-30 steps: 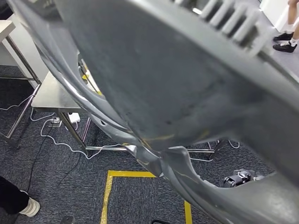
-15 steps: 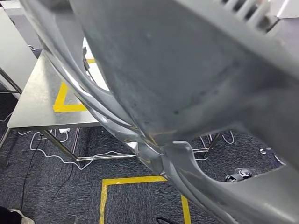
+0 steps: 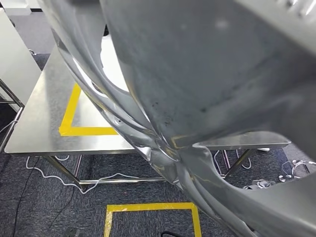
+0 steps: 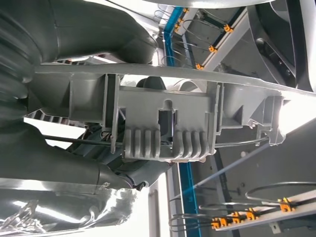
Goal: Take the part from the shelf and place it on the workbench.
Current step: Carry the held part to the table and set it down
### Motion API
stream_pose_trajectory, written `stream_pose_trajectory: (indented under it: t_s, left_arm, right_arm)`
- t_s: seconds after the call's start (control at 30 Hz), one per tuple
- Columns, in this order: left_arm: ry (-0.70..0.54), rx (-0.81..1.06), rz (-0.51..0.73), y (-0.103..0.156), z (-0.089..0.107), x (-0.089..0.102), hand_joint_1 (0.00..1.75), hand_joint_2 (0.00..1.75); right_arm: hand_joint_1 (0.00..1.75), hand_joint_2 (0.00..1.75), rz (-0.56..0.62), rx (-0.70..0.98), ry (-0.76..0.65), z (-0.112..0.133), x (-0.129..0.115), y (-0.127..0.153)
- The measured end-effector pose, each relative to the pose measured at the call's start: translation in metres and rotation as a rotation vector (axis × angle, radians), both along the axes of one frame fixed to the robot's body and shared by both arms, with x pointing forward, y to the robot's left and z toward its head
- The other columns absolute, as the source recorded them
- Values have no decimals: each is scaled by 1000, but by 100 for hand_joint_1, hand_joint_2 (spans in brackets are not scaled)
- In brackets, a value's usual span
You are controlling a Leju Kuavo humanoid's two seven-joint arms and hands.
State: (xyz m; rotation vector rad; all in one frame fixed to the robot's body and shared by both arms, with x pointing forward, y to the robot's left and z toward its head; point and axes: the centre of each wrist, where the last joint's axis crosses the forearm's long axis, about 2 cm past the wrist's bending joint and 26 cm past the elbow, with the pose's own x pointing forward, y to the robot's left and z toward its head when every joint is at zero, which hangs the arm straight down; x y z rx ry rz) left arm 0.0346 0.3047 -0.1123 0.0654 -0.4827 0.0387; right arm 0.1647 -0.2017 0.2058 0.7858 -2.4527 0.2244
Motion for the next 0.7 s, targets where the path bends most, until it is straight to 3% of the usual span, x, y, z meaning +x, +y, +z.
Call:
stream_pose_trajectory:
  t_s: [0.4,0.7]
  left_arm:
    - [-4,-2,15,0,0,1,0,0]
    - [-3,-6,51,1,0,-3,0,0]
  right_arm:
    - [175,175,-32,-25,-12,0,0,0]
    - [175,175,-240,-152,-53,7,-7,-16]
